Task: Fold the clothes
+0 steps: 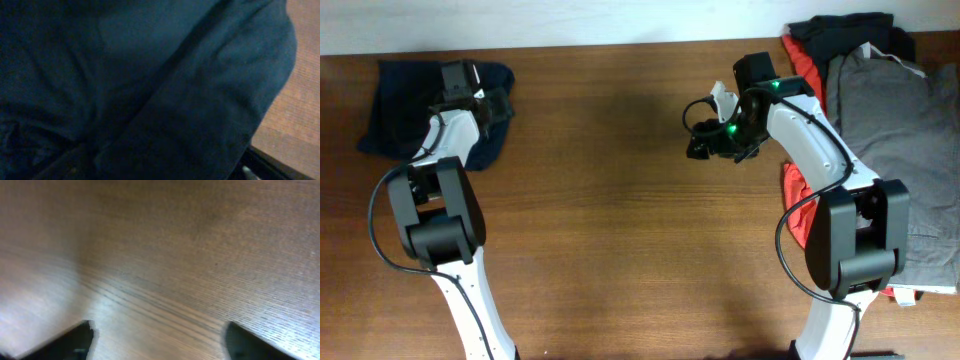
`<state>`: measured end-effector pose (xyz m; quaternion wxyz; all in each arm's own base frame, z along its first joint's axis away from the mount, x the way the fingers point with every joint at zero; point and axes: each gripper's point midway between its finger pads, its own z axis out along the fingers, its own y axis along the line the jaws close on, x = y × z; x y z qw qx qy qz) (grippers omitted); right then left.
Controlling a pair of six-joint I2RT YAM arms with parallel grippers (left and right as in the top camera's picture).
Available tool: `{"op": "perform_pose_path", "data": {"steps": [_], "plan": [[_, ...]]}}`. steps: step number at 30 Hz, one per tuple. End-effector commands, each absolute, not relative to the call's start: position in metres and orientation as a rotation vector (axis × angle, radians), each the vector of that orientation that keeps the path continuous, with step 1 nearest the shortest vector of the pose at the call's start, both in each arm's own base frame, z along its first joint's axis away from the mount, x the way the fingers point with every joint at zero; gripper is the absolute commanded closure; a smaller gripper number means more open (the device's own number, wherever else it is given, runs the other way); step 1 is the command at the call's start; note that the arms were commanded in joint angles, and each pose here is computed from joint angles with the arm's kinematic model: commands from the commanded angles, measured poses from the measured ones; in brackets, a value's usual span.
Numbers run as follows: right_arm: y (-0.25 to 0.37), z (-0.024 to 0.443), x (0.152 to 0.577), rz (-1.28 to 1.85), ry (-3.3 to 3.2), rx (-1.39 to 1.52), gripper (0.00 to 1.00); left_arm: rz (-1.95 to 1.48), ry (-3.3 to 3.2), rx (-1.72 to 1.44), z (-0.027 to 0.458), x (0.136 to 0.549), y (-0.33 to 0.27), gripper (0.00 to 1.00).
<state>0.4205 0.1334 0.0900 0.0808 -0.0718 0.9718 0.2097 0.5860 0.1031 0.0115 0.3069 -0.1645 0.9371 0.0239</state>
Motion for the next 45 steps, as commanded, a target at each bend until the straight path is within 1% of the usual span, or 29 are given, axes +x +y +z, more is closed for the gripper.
{"op": "perform_pose_path", "data": {"steps": [1,4,6,9,12,15,18,21,24,28,41,43,45], "plan": [[0.127,0.082,0.426,0.561,2.907,-0.230,0.01,0.077,2.512,-0.401,0.035,0.576,0.114,0.01],[0.127,0.099,0.439,0.538,2.843,-0.279,0.01,0.107,2.495,-0.305,0.087,0.573,0.113,0.01],[0.128,0.121,0.449,0.527,2.783,-0.325,0.01,0.114,2.473,-0.282,0.121,0.568,0.111,0.01],[0.121,0.167,0.463,0.436,2.703,-0.328,0.01,0.115,2.428,-0.278,0.171,0.555,0.109,0.01],[0.108,0.224,0.469,0.322,2.631,-0.309,0.01,0.115,2.372,-0.267,0.220,0.538,0.103,0.01],[0.102,0.281,0.461,0.286,2.564,-0.301,0.01,0.110,2.313,-0.249,0.269,0.516,0.093,0.01],[0.101,0.334,0.441,0.303,2.496,-0.296,0.01,0.105,2.266,-0.230,0.310,0.490,0.082,0.01],[0.099,0.377,0.420,0.304,2.415,-0.296,0.01,0.106,2.233,-0.220,0.341,0.464,0.074,0.01],[0.097,0.415,0.413,0.299,2.291,-0.297,0.01,0.117,2.178,-0.221,0.365,0.449,0.074,0.01],[0.096,0.436,0.408,0.297,2.219,-0.297,0.01,0.117,2.142,-0.218,0.381,0.440,0.072,0.01],[0.097,0.434,0.409,0.297,2.225,-0.298,0.01,0.117,2.141,-0.218,0.382,0.440,0.072,0.01],[0.084,0.441,0.407,0.201,2.204,-0.293,0.01,0.117,2.141,-0.218,0.382,0.440,0.072,0.01],[0.081,0.450,0.397,0.192,2.187,-0.282,0.01,0.117,2.141,-0.218,0.382,0.440,0.072,0.01]]}}
